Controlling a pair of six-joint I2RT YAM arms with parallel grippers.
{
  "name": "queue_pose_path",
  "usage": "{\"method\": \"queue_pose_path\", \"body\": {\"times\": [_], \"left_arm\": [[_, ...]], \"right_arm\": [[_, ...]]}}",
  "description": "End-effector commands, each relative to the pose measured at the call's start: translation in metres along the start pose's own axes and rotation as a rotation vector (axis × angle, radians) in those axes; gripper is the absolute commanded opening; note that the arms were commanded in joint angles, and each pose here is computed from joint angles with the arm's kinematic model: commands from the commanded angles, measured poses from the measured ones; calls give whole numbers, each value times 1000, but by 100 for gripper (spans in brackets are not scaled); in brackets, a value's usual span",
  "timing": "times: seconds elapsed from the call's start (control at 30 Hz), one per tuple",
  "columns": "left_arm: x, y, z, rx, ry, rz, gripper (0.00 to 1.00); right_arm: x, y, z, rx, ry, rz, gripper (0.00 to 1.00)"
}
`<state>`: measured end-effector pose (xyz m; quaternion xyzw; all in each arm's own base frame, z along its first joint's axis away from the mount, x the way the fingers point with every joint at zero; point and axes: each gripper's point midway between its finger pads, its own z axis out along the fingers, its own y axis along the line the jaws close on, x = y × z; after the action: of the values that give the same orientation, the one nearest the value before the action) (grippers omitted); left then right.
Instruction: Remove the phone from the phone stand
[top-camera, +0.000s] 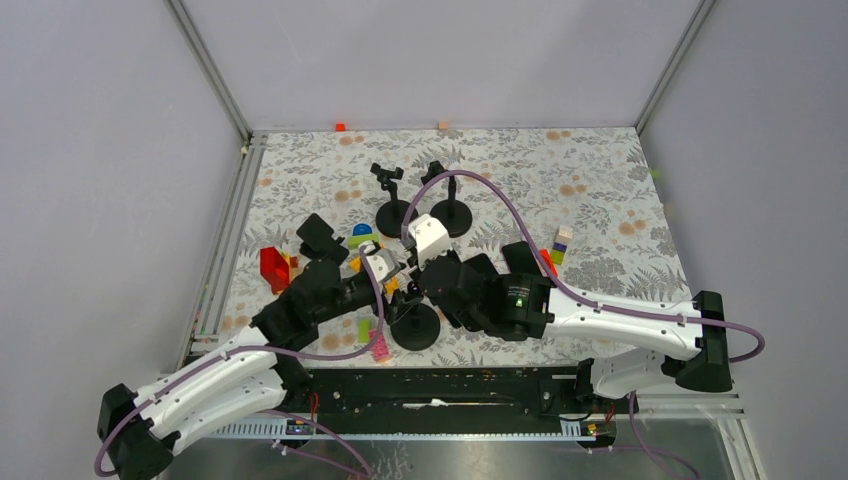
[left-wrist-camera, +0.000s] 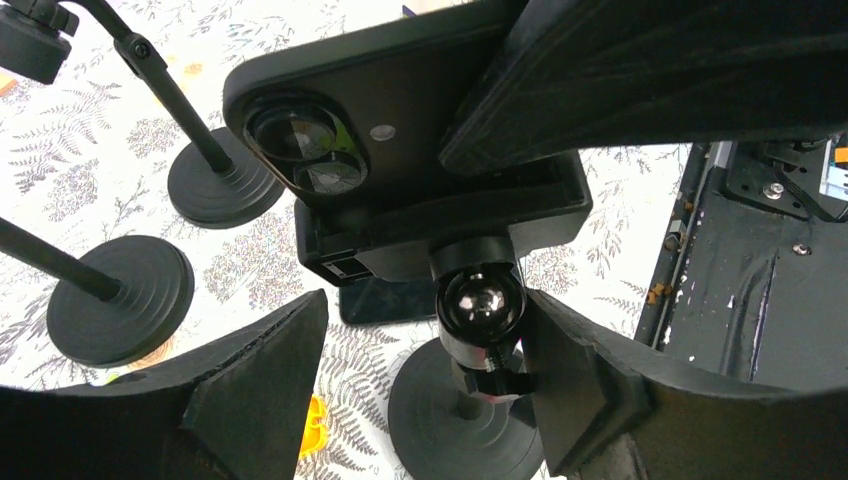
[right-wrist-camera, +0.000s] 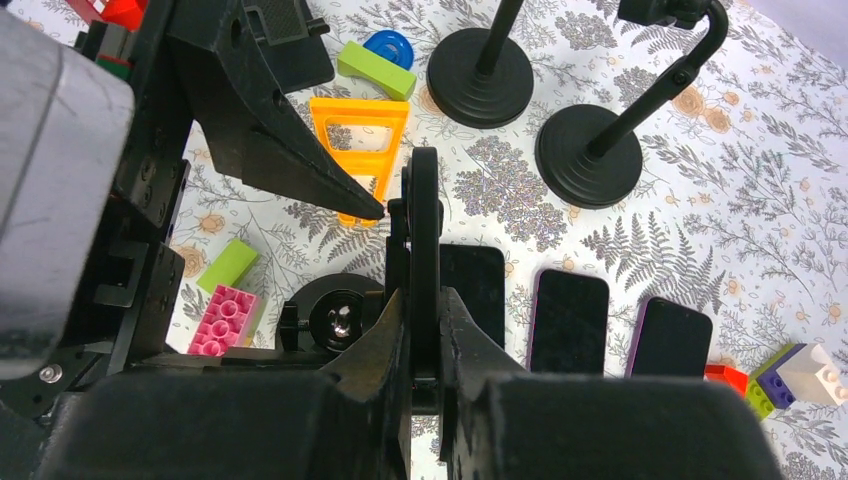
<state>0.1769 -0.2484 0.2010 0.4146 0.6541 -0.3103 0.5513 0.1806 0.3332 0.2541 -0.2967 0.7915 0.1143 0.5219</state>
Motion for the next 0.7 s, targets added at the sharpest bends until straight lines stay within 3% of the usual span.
{"method": "queue_pose_path", "body": {"times": [0.0,0.67], "left_arm": [[-29,14,8,-69,-108,1,74],[-35,19,28,-103,-128,-23,68]], "right_arm": [[-43,6,-11,-17,-115,152,0],[-35,26,-8,-104,-84,192,0]]}}
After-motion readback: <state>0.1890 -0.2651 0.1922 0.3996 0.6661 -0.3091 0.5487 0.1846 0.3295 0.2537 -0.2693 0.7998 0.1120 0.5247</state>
